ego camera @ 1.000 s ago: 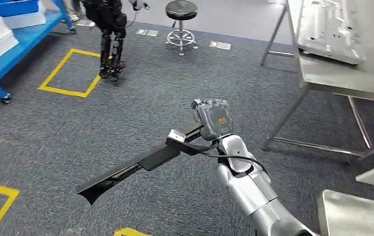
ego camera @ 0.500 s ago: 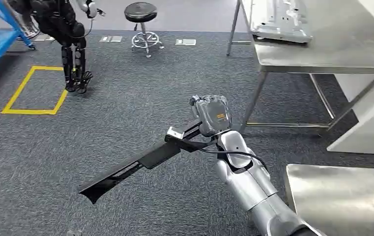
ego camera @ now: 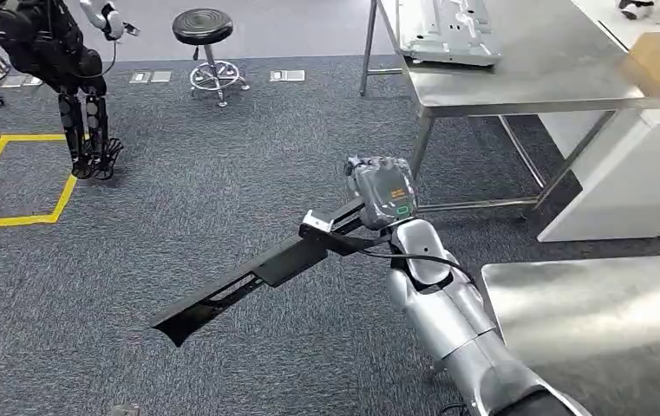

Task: Take the parts from the cabinet and place them on the table.

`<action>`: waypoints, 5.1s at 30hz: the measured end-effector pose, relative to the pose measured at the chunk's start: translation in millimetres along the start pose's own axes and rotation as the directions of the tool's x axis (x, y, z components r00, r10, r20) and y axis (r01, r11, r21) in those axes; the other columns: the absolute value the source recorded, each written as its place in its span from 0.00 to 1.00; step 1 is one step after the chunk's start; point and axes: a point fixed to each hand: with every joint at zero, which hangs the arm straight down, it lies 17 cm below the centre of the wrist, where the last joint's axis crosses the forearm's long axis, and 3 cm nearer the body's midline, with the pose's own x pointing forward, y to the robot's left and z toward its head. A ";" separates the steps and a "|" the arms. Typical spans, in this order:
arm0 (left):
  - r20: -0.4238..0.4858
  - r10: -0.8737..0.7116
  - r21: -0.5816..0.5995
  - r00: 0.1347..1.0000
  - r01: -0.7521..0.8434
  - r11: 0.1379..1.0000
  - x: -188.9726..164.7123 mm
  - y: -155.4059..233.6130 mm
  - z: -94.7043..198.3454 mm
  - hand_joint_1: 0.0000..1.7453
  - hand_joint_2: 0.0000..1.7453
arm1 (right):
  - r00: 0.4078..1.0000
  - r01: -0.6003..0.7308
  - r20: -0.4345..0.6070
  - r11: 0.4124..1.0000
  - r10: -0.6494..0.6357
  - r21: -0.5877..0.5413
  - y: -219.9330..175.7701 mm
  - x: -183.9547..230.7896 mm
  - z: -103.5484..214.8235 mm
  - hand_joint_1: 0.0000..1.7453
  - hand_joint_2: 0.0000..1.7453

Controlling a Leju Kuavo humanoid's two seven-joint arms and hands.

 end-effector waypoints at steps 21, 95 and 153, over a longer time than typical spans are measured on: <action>0.014 -0.013 0.005 1.000 0.013 1.000 2.0 4.1 -2.2 0.00 1.00 | 0.988 -0.061 -0.148 0.997 0.054 -0.042 -26.9 -85.5 1.5 0.98 1.00; 0.085 -0.012 0.085 0.996 0.005 0.996 4.4 28.9 -2.6 0.00 1.00 | 0.958 -0.108 -0.270 0.993 0.092 -0.044 -38.1 -169.3 34.7 0.98 1.00; 0.195 -0.076 0.168 0.978 0.043 0.985 26.0 39.2 1.8 0.00 1.00 | 0.947 -0.121 -0.292 0.990 0.137 0.074 -25.6 -202.4 -3.5 0.98 1.00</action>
